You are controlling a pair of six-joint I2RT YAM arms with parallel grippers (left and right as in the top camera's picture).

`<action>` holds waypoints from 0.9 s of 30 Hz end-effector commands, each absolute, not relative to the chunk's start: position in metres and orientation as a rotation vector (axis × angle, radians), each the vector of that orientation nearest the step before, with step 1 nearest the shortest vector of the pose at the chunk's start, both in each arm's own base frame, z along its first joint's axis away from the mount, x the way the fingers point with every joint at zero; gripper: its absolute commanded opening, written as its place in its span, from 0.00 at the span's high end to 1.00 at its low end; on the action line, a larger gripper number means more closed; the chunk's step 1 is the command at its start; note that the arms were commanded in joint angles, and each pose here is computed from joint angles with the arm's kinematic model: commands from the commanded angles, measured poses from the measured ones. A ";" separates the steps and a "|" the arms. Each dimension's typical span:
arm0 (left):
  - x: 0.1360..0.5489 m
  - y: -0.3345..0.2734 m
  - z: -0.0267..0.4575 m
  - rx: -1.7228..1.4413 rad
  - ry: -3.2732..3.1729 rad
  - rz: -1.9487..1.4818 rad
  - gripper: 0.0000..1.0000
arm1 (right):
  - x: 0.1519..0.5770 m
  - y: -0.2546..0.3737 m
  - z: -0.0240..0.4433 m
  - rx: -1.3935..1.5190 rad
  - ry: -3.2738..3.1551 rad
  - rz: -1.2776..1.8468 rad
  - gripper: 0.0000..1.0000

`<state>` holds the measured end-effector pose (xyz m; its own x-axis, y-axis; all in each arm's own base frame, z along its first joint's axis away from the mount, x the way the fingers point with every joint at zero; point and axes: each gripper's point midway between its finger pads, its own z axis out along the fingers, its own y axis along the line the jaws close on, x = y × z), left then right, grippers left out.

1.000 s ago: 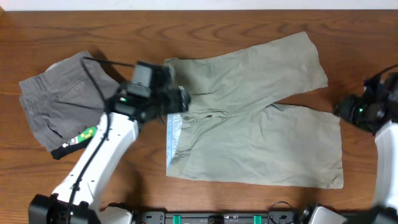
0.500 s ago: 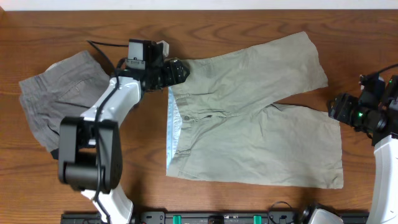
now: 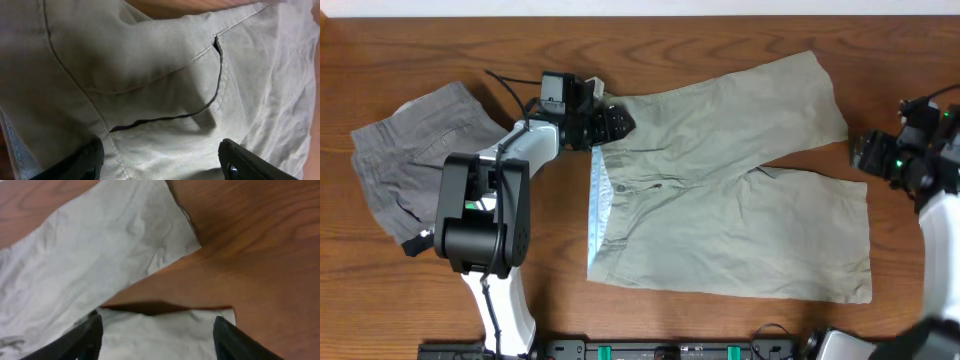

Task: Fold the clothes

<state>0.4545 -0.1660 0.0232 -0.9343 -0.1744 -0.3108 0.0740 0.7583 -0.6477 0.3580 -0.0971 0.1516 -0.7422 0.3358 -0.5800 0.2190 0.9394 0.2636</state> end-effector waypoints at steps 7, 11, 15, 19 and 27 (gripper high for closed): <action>0.428 -0.161 -0.029 -0.163 2.771 -0.954 0.24 | 0.412 -0.112 0.071 0.377 2.464 0.287 0.20; 0.424 -0.161 -0.031 -0.173 2.791 -0.954 0.24 | 0.425 -0.118 0.038 0.400 2.466 0.298 0.20; 0.420 -0.160 -0.032 -0.181 2.807 -0.953 0.24 | 0.431 -0.121 0.011 0.437 2.476 0.315 0.20; 0.420 -0.160 -0.032 -0.182 2.808 -0.953 0.24 | 0.435 -0.114 -0.013 0.466 2.481 0.386 0.22; 0.416 -0.159 -0.034 -0.193 2.828 -0.951 0.24 | 0.439 -0.101 -0.033 0.487 2.466 0.514 0.75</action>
